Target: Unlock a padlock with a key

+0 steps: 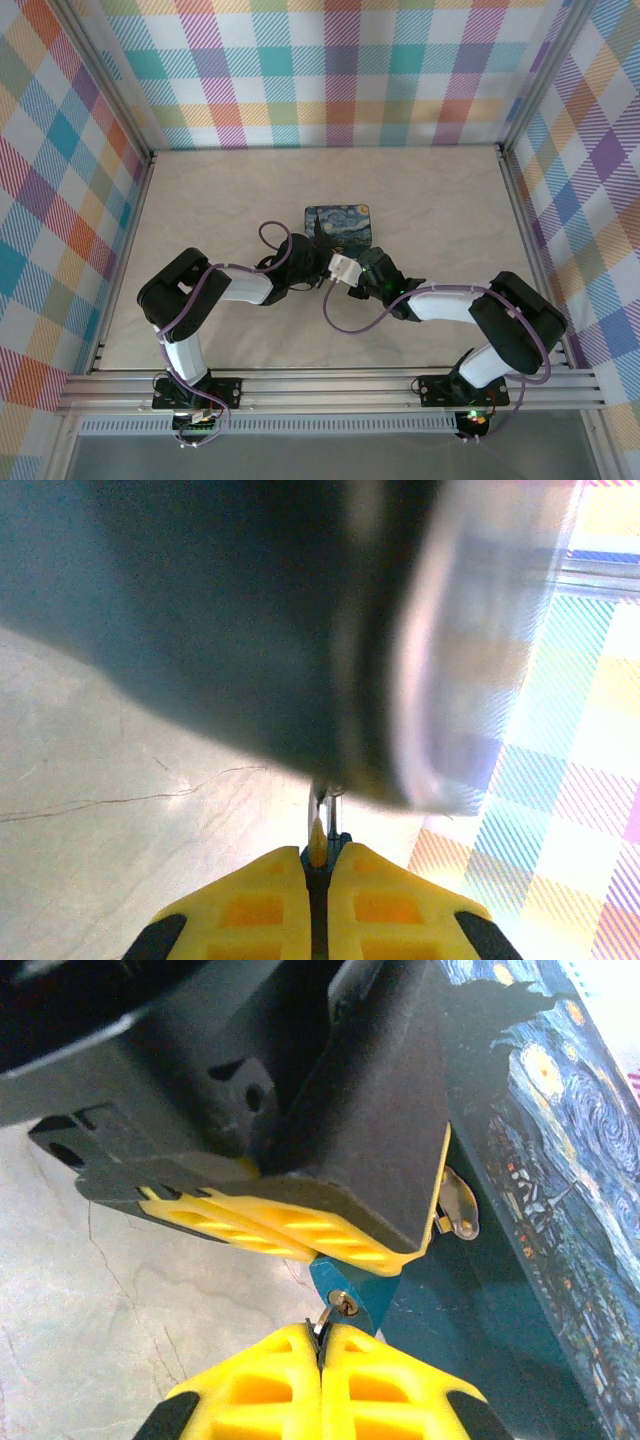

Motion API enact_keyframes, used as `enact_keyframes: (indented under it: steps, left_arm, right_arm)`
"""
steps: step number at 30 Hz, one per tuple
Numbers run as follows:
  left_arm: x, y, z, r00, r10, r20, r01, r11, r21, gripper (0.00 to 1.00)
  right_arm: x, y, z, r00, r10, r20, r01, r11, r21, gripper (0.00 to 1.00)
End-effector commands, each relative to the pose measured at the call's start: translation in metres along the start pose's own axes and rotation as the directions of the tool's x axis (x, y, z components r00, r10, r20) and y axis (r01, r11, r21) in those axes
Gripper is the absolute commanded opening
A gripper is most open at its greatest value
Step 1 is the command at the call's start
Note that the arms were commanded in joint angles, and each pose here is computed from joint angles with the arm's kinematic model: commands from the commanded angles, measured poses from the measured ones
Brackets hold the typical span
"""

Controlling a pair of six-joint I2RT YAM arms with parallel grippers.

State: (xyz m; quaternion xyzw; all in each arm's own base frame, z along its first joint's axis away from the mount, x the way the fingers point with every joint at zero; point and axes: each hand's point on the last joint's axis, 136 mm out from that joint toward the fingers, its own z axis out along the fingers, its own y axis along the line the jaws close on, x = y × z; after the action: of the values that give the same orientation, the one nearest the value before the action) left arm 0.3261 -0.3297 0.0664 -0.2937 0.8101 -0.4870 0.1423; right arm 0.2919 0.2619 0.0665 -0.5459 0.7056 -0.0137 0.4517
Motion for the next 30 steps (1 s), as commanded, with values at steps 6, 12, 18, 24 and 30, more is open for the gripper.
enact_keyframes:
  steps: [6,12,18,24,30]
  left_arm:
    - [0.012,-0.005,-0.002,0.999,-0.01,-0.04,0.009,1.0,-0.007,0.03]
    - [0.012,-0.005,-0.002,0.999,-0.009,-0.04,0.009,1.0,-0.007,0.03]
    - [0.012,-0.002,-0.002,0.999,-0.011,-0.038,0.01,1.0,-0.014,0.03]
    - [0.012,0.0,-0.002,0.999,-0.012,-0.039,0.011,1.0,-0.018,0.04]
    - [0.012,0.001,-0.002,0.999,-0.012,-0.038,0.011,1.0,-0.02,0.05]
  right_arm:
    - [-0.033,-0.031,-0.009,0.98,0.183,0.072,-0.188,0.979,0.073,0.0]
    - [-0.036,-0.025,-0.012,0.939,0.33,0.094,-0.334,0.942,0.022,0.0]
    - [-0.035,-0.015,-0.011,0.875,0.47,0.118,-0.469,0.882,-0.036,0.0]
    - [-0.031,-0.004,-0.007,0.832,0.544,0.109,-0.538,0.839,-0.082,0.0]
    - [-0.028,0.001,-0.005,0.752,0.652,0.096,-0.639,0.756,-0.141,0.0]
